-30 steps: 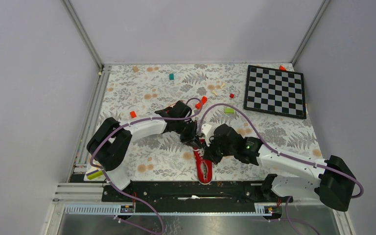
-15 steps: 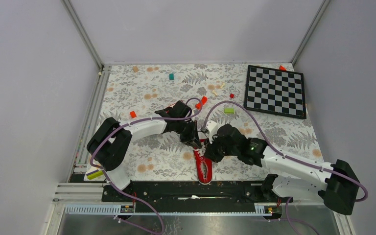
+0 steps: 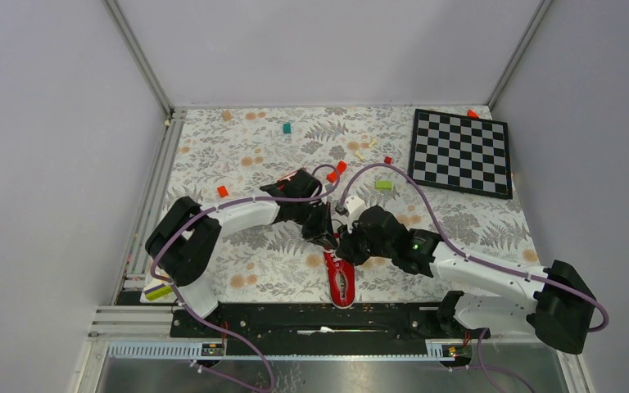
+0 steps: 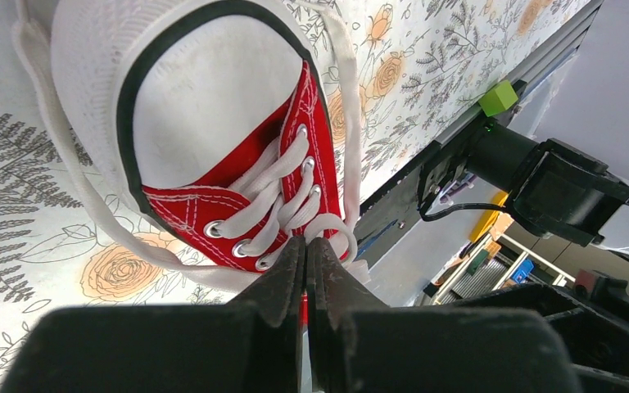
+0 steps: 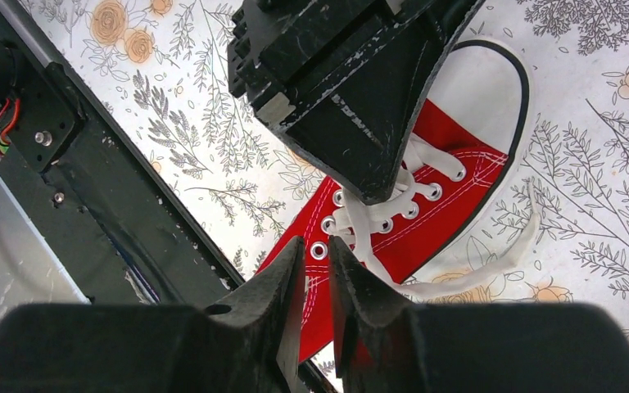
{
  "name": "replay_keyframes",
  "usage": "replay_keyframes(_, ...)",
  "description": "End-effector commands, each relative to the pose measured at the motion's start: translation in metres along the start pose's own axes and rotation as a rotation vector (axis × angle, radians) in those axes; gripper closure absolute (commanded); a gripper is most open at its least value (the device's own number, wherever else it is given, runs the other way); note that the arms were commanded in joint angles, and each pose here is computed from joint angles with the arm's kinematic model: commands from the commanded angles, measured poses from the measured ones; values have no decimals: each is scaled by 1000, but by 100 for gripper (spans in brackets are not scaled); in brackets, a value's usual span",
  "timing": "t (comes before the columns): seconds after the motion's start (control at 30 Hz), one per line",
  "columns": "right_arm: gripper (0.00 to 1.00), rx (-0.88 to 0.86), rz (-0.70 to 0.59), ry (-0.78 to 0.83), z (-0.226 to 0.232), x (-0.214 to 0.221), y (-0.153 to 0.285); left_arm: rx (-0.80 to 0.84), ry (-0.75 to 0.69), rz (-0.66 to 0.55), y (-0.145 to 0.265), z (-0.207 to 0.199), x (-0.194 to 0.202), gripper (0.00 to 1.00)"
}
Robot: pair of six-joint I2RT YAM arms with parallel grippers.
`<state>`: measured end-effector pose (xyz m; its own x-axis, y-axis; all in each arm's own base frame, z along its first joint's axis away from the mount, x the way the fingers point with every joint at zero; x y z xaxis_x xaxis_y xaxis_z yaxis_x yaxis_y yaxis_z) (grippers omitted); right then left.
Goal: Tie the shoes
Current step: Cross the shoelace with the shoelace.
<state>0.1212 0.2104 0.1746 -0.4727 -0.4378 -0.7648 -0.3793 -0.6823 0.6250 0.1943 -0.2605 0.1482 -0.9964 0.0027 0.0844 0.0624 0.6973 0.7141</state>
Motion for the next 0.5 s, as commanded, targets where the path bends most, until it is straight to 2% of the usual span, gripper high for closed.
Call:
replay_keyframes(0.0,76,-6,-25,-20,2,-4,-3,37,-53,-27,-1,-12,-5,100)
replay_keyframes(0.47,76,26,52,-26,-2,8,-16,36,-59,-27,-1,-16,-5,100)
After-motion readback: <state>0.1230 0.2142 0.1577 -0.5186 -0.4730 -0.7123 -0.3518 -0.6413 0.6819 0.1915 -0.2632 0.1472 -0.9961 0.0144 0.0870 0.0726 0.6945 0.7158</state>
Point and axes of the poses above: each gripper's point midway between its finger pads, its own y axis back along the fingers, its own z axis along the line the jaws close on, x = y × z, the point moved 10 cm from there along y, back along the fingers, and after that the axes turned 10 degrees about y, right-handed, at the moved point
